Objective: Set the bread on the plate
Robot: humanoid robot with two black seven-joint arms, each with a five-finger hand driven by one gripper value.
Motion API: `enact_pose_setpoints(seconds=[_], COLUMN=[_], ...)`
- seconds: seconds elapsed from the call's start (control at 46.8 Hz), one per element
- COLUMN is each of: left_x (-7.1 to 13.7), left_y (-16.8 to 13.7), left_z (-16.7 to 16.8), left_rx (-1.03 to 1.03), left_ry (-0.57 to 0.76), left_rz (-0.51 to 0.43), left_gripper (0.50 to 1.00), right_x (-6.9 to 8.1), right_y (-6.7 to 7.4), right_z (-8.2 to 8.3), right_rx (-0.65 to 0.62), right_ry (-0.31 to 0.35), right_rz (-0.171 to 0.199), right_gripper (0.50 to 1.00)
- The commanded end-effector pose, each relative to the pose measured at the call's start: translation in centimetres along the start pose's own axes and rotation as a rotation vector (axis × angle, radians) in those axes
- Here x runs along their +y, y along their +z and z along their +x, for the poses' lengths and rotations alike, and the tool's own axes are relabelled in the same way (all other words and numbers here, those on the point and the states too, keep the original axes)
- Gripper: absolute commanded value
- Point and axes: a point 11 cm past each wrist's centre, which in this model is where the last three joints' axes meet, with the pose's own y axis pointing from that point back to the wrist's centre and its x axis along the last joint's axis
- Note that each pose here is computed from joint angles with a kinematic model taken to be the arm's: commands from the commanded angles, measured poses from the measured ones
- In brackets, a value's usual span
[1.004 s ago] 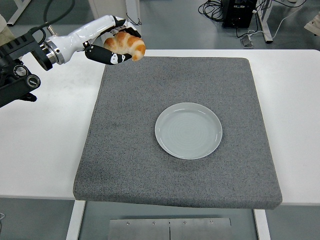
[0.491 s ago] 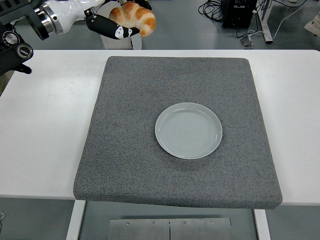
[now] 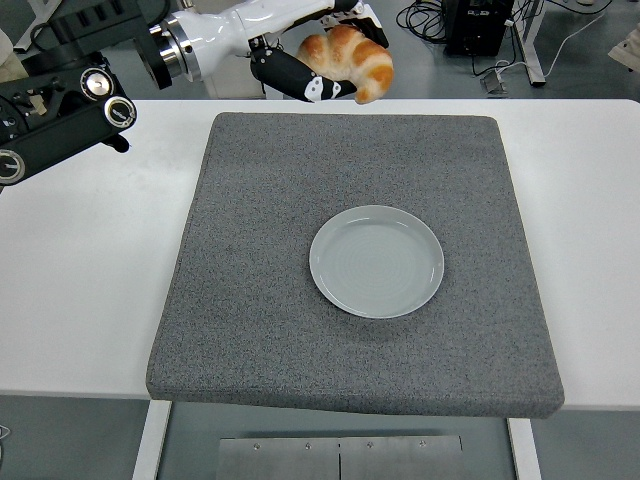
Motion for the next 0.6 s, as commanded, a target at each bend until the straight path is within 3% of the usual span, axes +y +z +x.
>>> enact_pose_setpoints(seconds=[0.0, 0.577], left_x=[-0.7, -3.9], left_y=[0.5, 3.4], left_z=[-0.6, -5.2], left_rx=[0.008, -0.026], left_ry=[-0.008, -0.102], left_rz=[-0.016, -0.113], left_gripper=[0.5, 0.5], right_x=[0.0, 0.0], right_y=[0.0, 0.0], right_z=[0.0, 0.0], right_rx=[0.0, 0.0], right_ry=[0.0, 0.0], right_rz=[0.0, 0.0], right_gripper=[1.0, 1.0])
